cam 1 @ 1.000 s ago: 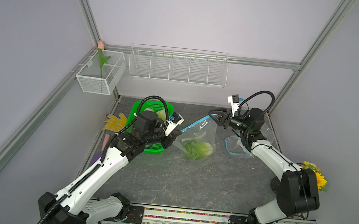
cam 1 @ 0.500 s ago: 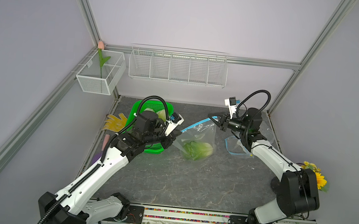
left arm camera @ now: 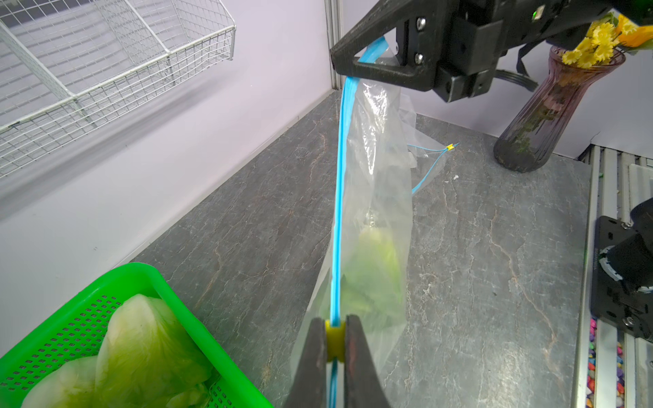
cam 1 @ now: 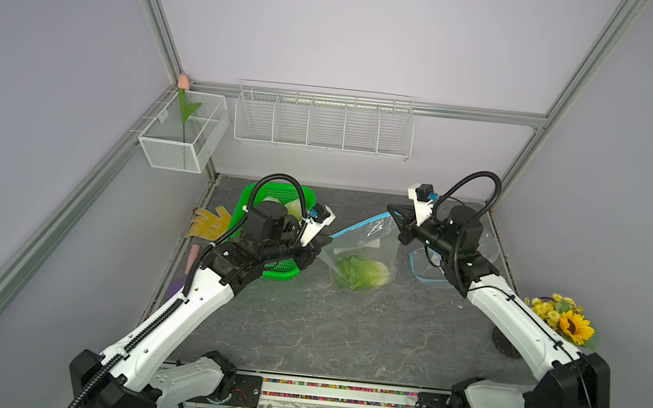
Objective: Open the zip-top bag and take out the chinese cabbages
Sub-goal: Unzip the zipper on the zipper food storage bag.
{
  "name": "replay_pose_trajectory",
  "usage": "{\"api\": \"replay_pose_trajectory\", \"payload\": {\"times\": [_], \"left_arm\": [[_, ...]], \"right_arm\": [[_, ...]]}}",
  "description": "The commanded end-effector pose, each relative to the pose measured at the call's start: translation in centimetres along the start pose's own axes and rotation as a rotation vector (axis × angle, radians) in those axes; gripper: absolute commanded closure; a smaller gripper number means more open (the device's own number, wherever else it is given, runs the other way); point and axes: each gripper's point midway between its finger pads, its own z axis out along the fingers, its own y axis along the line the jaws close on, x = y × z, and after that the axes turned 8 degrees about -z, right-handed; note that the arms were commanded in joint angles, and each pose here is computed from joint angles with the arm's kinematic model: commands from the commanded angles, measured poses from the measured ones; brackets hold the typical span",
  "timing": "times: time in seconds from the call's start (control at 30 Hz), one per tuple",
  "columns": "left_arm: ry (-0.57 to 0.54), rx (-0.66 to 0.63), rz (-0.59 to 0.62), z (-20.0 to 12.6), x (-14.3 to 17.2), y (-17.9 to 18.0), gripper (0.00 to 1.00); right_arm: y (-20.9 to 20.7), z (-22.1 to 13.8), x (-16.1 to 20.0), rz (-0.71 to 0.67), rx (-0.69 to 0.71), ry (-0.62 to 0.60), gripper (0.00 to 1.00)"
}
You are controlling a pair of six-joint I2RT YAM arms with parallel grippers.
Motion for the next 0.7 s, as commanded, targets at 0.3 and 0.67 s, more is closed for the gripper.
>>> {"api": "replay_pose_trajectory", "payload": {"times": [0.3,0.67], "left_arm": [[0.039,-0.016,-0.041,-1.3,1.3,-0.2,1.00],[0.002,0.026,-0.093,0.5,0.5,-0.2,1.00]], "right_arm": [[-7.5,-1.0,0.1,-0.168,0.351,0.020,0.93],[-5.6,-2.3,-2.5,0.061,0.205,-0.084,0.23]]}}
